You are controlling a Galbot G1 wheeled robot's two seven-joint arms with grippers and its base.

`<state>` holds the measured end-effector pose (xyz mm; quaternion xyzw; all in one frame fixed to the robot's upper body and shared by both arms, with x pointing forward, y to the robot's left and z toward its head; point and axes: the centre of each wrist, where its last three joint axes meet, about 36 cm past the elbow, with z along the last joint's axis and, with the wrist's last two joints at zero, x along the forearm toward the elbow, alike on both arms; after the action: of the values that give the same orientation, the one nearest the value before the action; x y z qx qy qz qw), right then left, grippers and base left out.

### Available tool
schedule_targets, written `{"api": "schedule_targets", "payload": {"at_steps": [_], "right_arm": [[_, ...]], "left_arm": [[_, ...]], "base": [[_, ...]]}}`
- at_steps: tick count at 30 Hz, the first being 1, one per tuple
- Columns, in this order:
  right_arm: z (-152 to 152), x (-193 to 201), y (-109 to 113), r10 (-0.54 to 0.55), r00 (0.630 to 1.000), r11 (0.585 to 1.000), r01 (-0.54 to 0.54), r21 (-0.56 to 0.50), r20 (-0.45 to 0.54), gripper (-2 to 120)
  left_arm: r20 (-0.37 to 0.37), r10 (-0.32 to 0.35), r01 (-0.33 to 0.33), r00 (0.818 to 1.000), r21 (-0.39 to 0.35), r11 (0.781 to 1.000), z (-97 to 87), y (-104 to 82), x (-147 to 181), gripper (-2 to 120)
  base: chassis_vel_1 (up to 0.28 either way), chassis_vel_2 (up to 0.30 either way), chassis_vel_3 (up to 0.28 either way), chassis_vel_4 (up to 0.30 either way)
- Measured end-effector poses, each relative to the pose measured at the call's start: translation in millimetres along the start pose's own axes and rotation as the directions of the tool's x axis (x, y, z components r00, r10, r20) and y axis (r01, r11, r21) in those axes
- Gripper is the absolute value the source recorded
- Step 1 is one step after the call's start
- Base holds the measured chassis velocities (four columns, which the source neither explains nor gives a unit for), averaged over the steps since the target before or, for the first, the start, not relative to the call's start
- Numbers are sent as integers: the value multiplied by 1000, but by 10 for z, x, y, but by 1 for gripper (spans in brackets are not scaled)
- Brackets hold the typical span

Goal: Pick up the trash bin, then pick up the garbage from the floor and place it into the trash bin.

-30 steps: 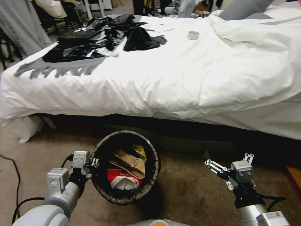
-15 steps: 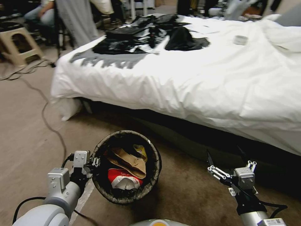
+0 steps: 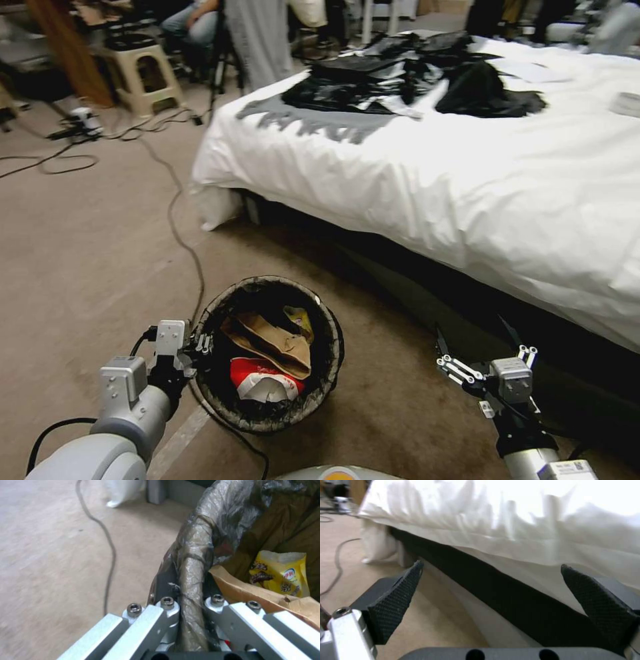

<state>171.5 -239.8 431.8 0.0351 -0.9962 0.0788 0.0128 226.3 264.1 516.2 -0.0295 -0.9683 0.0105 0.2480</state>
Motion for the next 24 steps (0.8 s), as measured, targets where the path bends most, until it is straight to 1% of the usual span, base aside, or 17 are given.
{"api": "schedule_targets", "payload": {"at_steps": [11,16,24], "right_arm": [[30,-12,16,-6,1000,1000,6,-4,-5,100],[63,-9,24,-30,999,1000,30,-1,-19,100],[77,-30,42,-40,999,999,40,-4,-21,100]], "left_arm": [[-2,2,-2,1000,0,1000,4,-4,1,1],[-8,1,-1,1000,2,1000,18,-9,7,1],[-12,-3,3,1000,1,1000,25,-9,11,1]], "base": [[113,132,142,123],[138,110,110,132],[138,125,121,123]]}}
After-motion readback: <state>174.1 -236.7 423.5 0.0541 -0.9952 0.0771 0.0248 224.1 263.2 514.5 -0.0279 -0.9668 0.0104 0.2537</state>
